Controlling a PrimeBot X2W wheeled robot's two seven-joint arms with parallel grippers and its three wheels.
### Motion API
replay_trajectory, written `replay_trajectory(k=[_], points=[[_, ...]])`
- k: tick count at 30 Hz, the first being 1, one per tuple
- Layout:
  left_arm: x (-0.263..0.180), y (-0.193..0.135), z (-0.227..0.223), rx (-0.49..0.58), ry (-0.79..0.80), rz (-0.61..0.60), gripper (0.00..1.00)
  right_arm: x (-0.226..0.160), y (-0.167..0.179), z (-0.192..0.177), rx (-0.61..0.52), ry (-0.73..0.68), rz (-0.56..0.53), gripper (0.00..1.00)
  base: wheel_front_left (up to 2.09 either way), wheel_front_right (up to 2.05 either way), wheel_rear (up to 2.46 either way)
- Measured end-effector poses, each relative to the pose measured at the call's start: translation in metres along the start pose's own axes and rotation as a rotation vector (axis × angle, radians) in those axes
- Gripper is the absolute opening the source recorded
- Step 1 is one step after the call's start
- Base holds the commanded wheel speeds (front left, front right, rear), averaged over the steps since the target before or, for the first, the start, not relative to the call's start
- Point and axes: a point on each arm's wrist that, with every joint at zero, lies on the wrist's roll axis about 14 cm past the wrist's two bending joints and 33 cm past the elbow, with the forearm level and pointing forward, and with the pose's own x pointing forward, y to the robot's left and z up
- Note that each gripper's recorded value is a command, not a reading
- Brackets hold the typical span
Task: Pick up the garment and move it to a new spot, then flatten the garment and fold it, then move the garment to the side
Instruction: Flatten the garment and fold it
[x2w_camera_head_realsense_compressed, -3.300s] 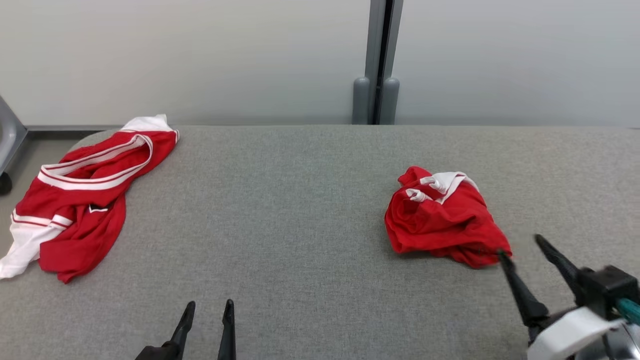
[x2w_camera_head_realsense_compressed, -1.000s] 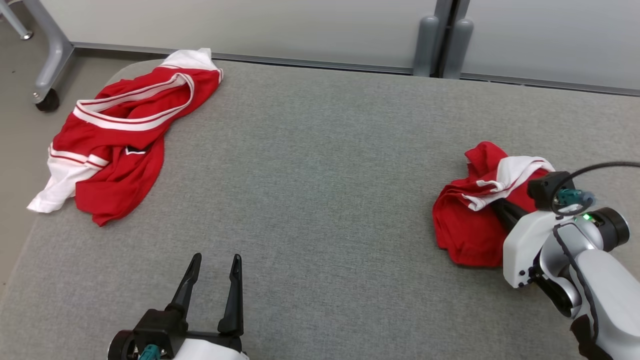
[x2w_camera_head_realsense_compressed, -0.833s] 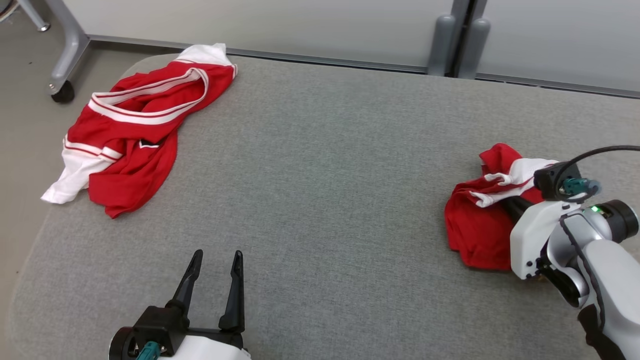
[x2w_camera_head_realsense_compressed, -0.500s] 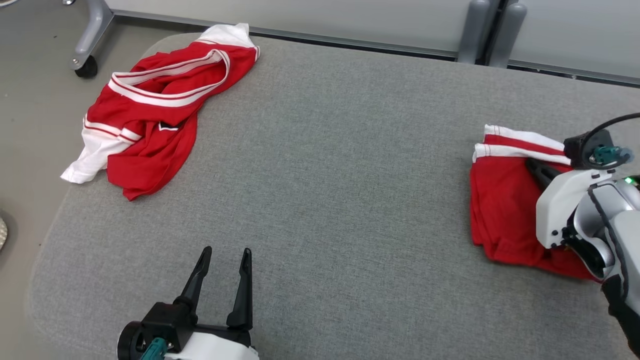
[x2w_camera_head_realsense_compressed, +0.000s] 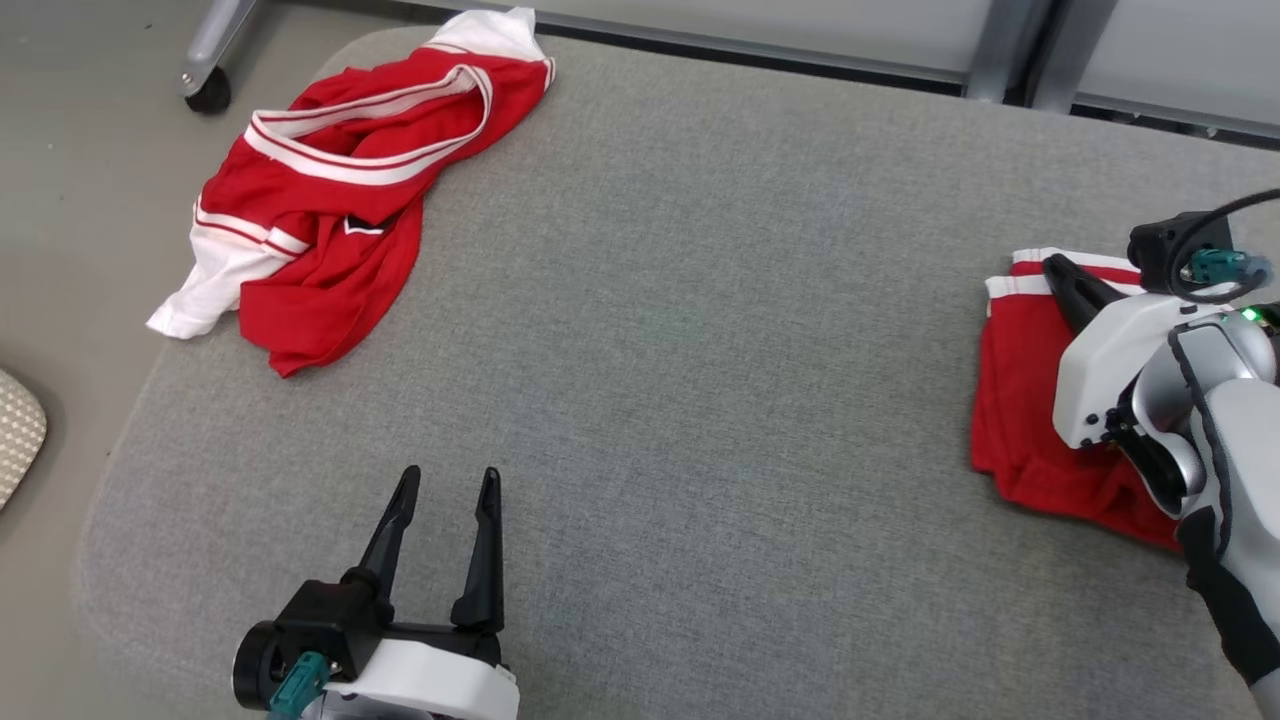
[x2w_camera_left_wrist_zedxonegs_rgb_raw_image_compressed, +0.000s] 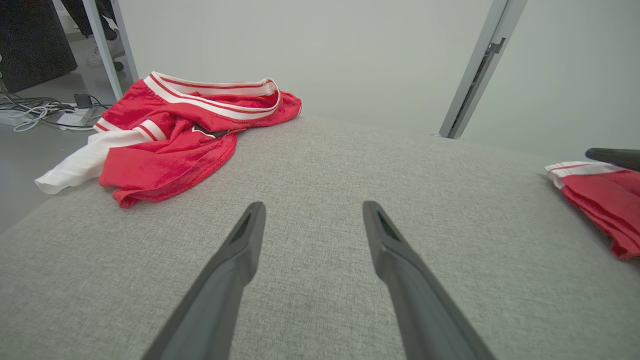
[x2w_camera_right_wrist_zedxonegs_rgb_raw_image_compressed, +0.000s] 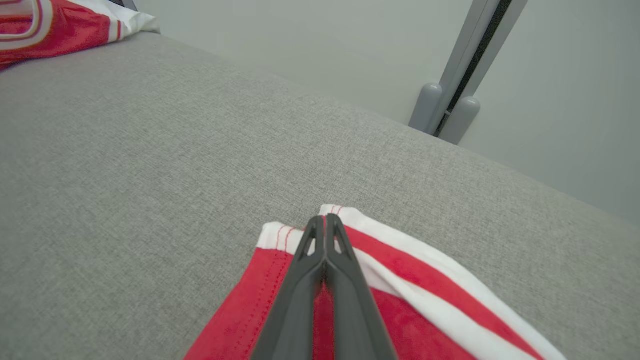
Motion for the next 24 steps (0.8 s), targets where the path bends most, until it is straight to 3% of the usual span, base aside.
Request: replay_trajectory(k=[3, 4, 5, 6, 12, 18, 24], points=[[-0.004, 0.002, 0.004, 0.002, -0.016, -0.001, 1.0, -0.019, -0.001, 0.021, 0.008, -0.109, -0.019, 0.0, 0.0, 0.0, 0.0], [-0.006, 0.003, 0.004, 0.004, -0.019, 0.001, 1.0, -0.027, -0.002, 0.026, 0.013, -0.144, -0.027, 0.2, 0.0, 0.0, 0.0], [-0.009, 0.004, 0.005, 0.006, -0.022, 0.002, 1.0, -0.037, -0.003, 0.03, 0.028, -0.18, -0.038, 0.49, 0.0, 0.0, 0.0], [-0.009, 0.004, 0.005, 0.006, -0.022, 0.002, 1.0, -0.037, -0.003, 0.03, 0.028, -0.18, -0.038, 1.0, 0.0, 0.0, 0.0], [-0.023, 0.005, 0.009, 0.024, -0.05, -0.027, 1.0, -0.118, -0.036, 0.025, -0.013, -0.317, -0.174, 1.0, 0.0, 0.0, 0.0], [-0.033, 0.009, 0.017, 0.036, -0.09, -0.045, 1.0, -0.199, -0.057, -0.01, 0.021, -0.374, -0.33, 1.0, 0.0, 0.0, 0.0], [-0.035, 0.009, 0.022, 0.051, -0.108, -0.07, 1.0, -0.25, -0.055, -0.059, 0.108, -0.355, -0.451, 1.0, 0.0, 0.0, 0.0]])
